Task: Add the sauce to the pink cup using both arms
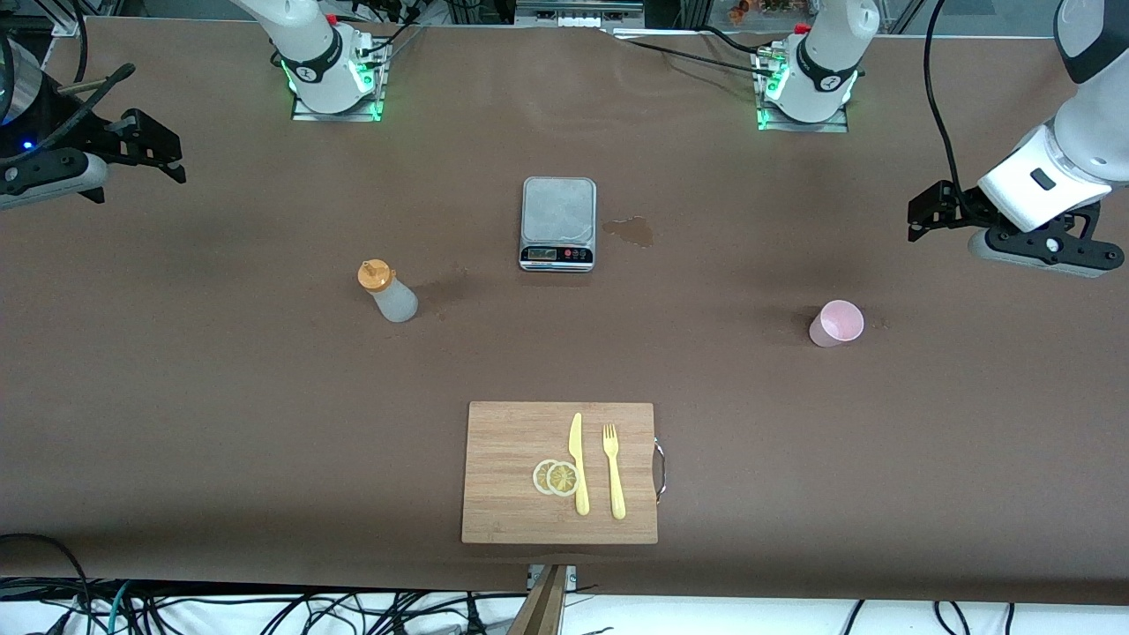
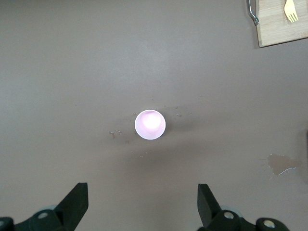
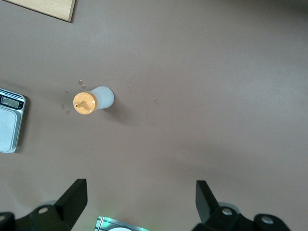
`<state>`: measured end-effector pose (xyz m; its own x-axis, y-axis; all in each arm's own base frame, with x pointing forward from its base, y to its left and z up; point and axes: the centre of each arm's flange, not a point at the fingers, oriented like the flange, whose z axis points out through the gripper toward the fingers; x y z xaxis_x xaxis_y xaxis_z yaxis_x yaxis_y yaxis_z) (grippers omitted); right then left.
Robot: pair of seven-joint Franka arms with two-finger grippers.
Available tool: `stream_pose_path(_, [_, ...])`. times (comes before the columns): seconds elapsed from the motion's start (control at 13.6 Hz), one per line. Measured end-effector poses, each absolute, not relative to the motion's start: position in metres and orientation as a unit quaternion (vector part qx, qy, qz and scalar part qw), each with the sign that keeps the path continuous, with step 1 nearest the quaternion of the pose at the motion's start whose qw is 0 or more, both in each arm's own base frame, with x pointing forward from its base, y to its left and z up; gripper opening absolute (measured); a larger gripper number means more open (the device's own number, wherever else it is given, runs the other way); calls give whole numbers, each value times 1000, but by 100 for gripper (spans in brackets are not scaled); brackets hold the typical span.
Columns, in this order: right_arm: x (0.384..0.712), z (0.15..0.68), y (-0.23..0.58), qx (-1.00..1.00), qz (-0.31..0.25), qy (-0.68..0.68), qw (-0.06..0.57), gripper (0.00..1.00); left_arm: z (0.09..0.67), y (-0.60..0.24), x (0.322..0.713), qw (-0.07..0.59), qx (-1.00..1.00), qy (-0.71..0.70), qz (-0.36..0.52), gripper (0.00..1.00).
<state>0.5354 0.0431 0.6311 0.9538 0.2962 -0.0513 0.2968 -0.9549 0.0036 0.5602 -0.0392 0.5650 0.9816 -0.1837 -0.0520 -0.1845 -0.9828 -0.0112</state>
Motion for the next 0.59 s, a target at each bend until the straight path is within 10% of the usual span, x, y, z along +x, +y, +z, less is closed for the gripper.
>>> stream_pose_path(0.59, [530, 629, 58, 986, -40, 164, 6, 100, 529, -39, 581, 6, -995, 92, 34, 100])
